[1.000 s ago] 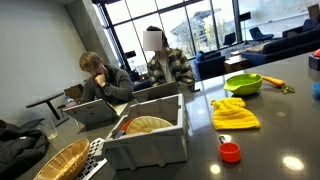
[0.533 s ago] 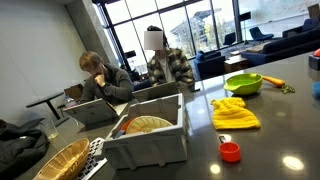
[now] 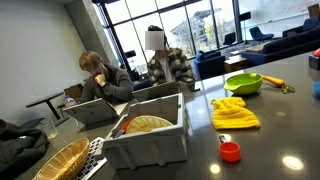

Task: Fold the yellow cloth in half

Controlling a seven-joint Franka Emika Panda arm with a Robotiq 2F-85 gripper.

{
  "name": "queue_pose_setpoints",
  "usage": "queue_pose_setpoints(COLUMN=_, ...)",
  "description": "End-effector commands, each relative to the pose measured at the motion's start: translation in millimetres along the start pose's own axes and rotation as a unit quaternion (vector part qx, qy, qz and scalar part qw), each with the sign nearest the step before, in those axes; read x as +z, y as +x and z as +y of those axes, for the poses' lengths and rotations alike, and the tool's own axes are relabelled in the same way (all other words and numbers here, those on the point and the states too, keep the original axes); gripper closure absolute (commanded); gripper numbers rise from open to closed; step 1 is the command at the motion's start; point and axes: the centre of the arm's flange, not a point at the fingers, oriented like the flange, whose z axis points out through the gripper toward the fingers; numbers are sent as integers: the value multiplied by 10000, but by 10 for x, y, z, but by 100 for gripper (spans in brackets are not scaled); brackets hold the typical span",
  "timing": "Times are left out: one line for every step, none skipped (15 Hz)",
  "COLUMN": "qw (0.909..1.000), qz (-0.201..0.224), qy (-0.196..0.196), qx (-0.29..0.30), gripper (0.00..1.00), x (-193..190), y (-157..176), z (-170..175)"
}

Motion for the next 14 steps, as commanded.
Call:
queue_pose_setpoints(qw=10000, qz=13, qy=-10, qx=0, gripper=0, x=8, y=7, z=-1)
queue_pose_setpoints(qw=10000, qz=20, qy=-13, qx=3, gripper=0, x=11, y=10, z=0)
queue_pose_setpoints(qw=10000, qz=23, qy=-15, qx=6, gripper=0, x=11, y=12, z=2)
queue_pose_setpoints(qw=10000, qz=24, qy=-16, qx=8, gripper=0, x=11, y=13, z=3)
queue_pose_setpoints(qw=10000, qz=25, qy=-16, qx=7, gripper=0, x=11, y=13, z=2)
queue_pose_setpoints(qw=10000, qz=41, qy=-2, qx=52, gripper=0, x=16, y=40, z=-80)
queue_pose_setpoints(qw=9999, qz=85, qy=43, qx=125, gripper=0, x=56, y=113, z=-277)
queue_pose_setpoints(qw=9999, qz=88, qy=69, qx=123, gripper=0, x=80, y=204, z=-506)
queue_pose_setpoints(qw=9998, qz=112, qy=83, qx=105, gripper=0, x=85, y=275, z=-735)
queue_pose_setpoints(qw=9998, qz=140, qy=127, qx=70, gripper=0, x=95, y=347, z=-1000)
queue_pose_setpoints(qw=9998, qz=158, qy=129, qx=27, gripper=0, x=83, y=394, z=-1209)
queue_pose_setpoints(qw=9998, qz=181, qy=82, qx=-55, gripper=0, x=81, y=443, z=-1453)
queue_pose_setpoints(qw=9997, qz=197, qy=33, qx=-122, gripper=0, x=99, y=501, z=-1699)
queue_pose_setpoints(qw=9997, qz=181, qy=-59, qx=-180, gripper=0, x=100, y=572, z=-1892)
